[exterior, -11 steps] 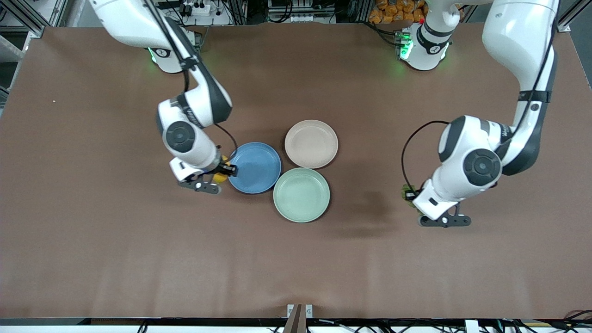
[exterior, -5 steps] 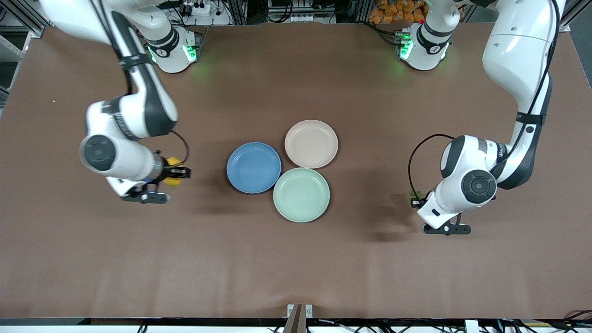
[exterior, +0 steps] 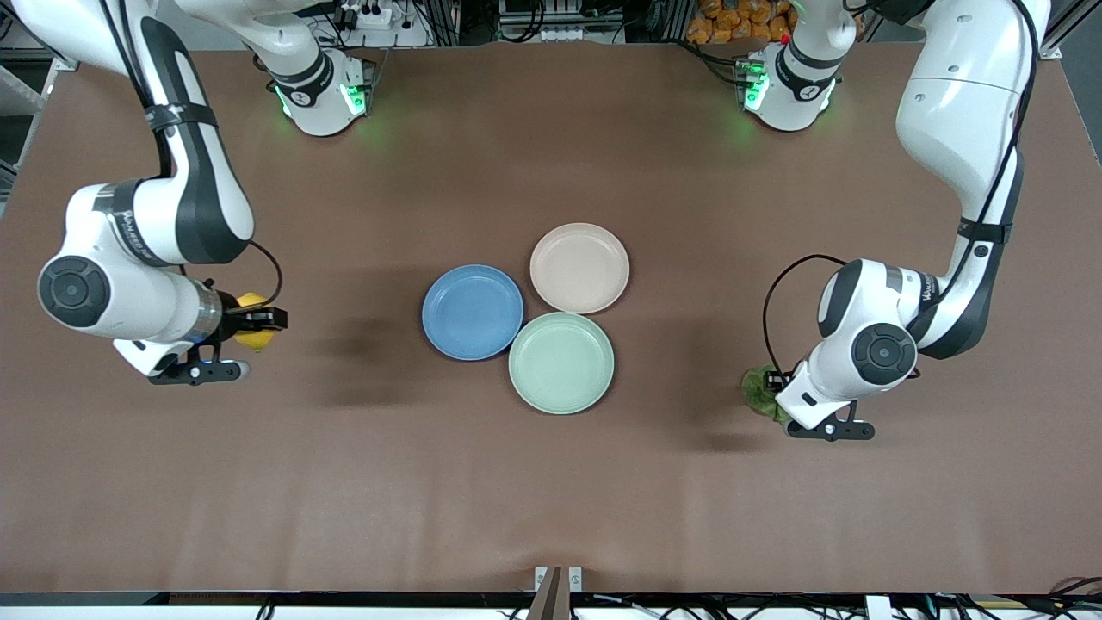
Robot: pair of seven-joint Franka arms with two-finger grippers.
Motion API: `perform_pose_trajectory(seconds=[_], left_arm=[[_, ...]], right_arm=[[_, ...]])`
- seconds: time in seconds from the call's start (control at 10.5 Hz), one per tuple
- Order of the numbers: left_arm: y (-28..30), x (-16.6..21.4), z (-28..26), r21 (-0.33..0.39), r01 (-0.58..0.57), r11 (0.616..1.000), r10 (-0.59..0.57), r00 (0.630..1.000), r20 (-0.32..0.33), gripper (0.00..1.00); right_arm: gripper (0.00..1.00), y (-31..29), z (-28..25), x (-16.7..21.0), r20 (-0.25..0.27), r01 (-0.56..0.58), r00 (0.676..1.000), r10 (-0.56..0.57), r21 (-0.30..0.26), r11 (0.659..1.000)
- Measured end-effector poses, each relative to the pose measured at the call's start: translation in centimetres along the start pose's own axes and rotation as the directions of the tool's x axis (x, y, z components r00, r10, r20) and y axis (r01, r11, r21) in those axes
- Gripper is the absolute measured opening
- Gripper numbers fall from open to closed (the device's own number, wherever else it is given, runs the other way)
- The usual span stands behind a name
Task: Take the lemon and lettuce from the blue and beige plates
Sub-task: 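Carry the lettuce and lemon away from the plates with both grippers, then release the lettuce with the left gripper while the right gripper holds the lemon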
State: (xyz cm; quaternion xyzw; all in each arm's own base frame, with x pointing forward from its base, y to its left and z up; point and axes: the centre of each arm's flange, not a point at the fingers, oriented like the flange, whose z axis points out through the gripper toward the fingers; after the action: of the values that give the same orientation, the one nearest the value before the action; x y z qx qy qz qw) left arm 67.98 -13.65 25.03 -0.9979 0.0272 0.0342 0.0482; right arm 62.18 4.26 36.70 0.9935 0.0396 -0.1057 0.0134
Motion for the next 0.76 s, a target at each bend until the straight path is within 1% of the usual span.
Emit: perform_pose_trajectory(seconds=[0.09,0.19,0.38,0.57,0.76], left_arm=[[0.3,0.1,-0.3,-0.002,-0.003,1.000,0.003,1.000,-0.006,0.92],[0.6,0.2,-0.7,-0.005,-0.004,1.000,0.004,1.000,-0.012,1.00],[1.5,0.0,-1.9,-0.015,0.023,1.000,-0.023,0.999,-0.028,1.00],[3.1,-0.5,-3.8,-0.027,0.051,0.998,-0.052,0.998,-0.035,1.00],[3.7,-1.4,-5.2,-0.021,0.057,0.998,-0.058,0.998,-0.028,1.00]], right_arm=[[0.62,0.7,0.1,0.0,0.002,0.016,1.000,-0.016,-0.014,1.000],[0.62,1.2,0.1,-0.1,0.005,0.029,1.000,-0.029,-0.025,0.999],[0.62,1.6,0.7,-0.1,0.004,0.040,0.999,-0.039,-0.030,0.999],[0.62,2.4,2.6,-0.1,-0.023,0.033,0.999,-0.034,-0.031,0.999],[0.62,3.0,4.9,-0.6,-0.036,0.029,0.999,-0.030,-0.029,0.999]])
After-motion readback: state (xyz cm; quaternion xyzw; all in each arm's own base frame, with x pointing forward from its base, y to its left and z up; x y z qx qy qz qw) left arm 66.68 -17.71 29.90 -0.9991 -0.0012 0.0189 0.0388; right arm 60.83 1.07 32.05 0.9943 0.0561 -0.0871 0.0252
